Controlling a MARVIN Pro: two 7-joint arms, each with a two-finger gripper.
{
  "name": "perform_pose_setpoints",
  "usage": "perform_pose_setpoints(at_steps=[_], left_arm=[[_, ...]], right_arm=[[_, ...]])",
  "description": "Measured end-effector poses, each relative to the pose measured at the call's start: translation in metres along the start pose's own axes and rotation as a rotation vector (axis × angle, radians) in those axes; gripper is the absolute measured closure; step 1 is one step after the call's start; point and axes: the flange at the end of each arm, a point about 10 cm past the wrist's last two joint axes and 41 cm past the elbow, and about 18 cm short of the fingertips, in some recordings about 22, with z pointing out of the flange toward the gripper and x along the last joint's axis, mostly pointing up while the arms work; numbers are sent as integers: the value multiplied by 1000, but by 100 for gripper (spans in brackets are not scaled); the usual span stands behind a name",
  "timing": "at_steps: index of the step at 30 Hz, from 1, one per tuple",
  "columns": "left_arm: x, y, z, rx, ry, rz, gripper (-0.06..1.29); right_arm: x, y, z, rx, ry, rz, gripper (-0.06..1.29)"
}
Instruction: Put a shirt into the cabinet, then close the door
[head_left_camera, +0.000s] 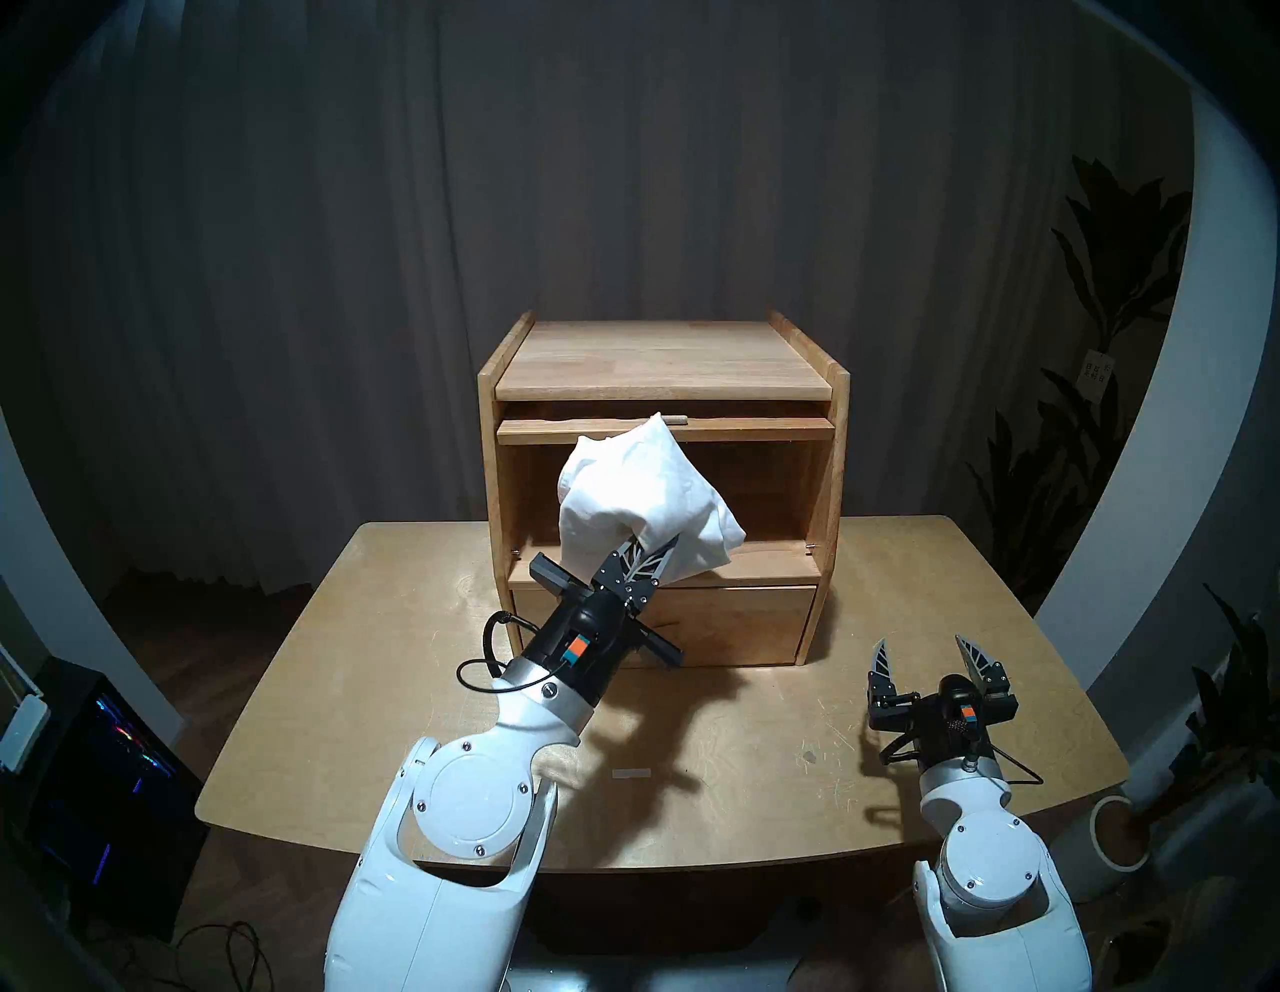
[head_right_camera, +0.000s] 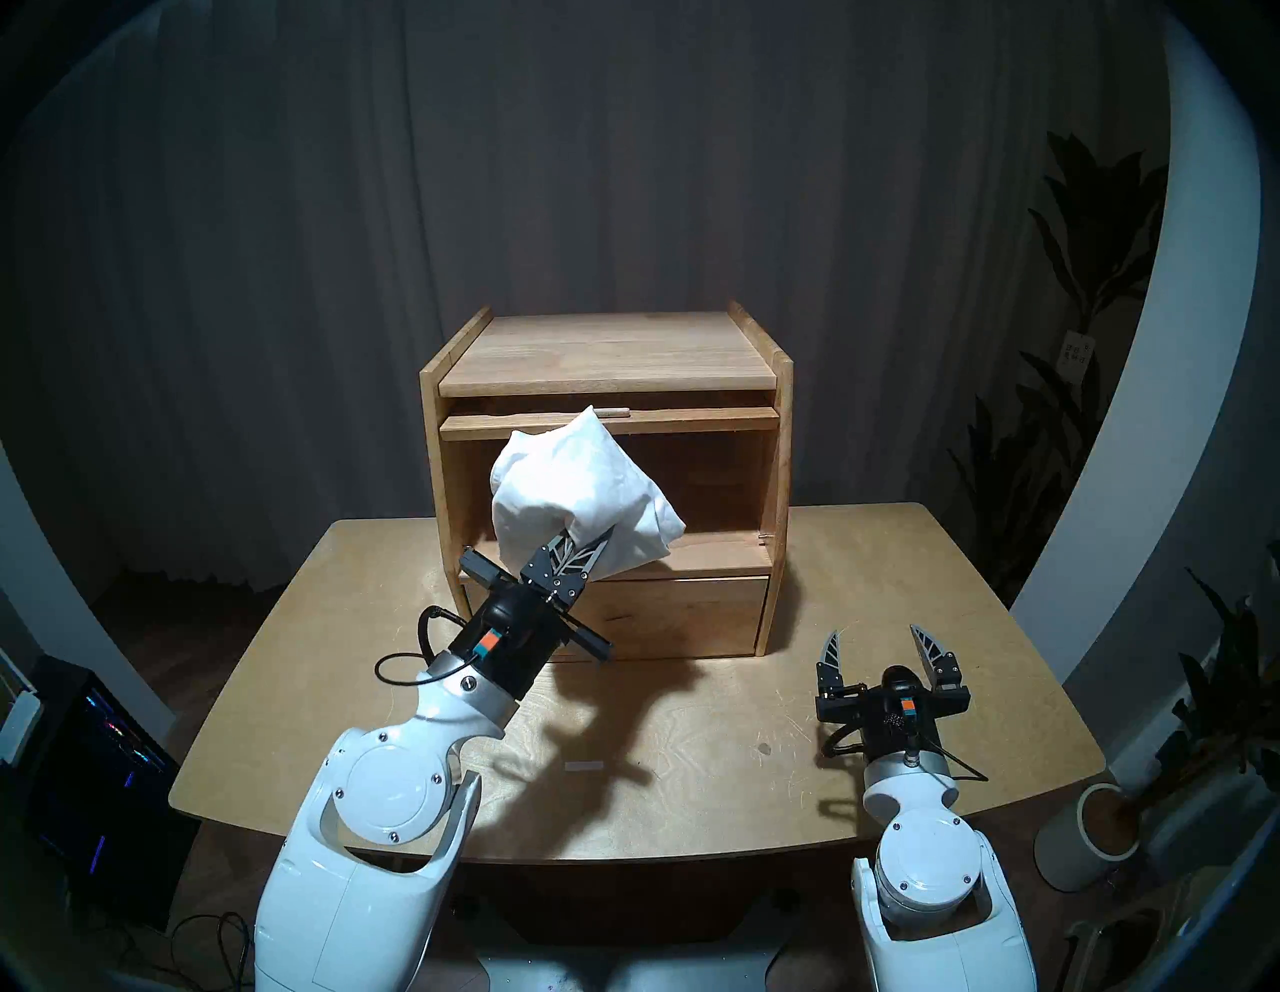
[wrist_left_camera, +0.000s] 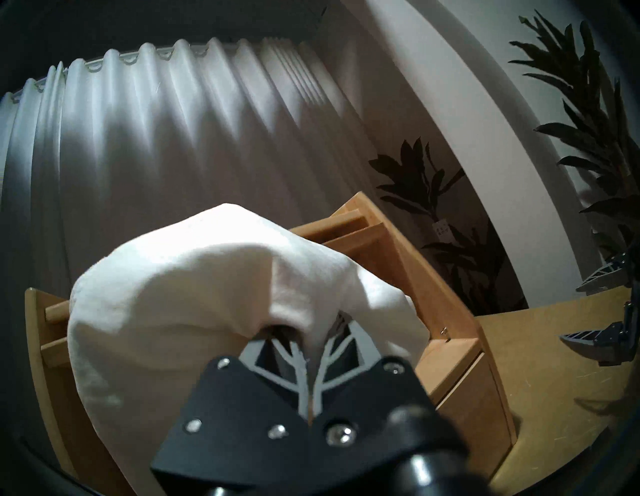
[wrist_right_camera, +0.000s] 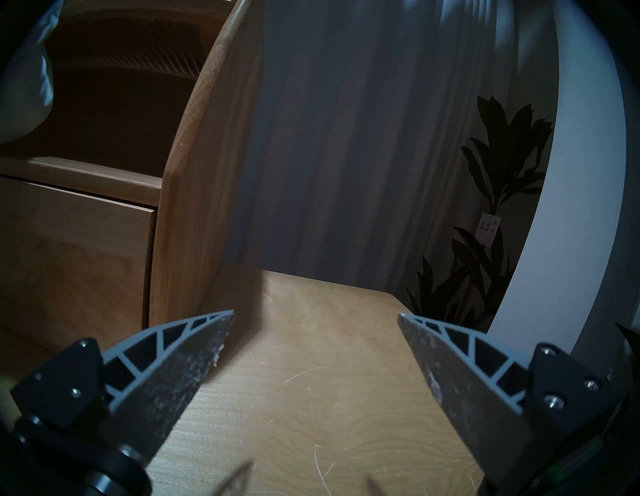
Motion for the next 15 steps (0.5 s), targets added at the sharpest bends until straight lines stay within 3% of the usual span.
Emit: perform_pose_setpoints(at_steps=[10, 15], left_arm=[[-16, -10, 24, 64, -156, -45, 126], [-18, -14, 36, 89, -202, -72, 126]], right_arm=[[-1, 0, 0, 0, -3, 0, -2], [-2, 0, 0, 0, -4, 0, -2]])
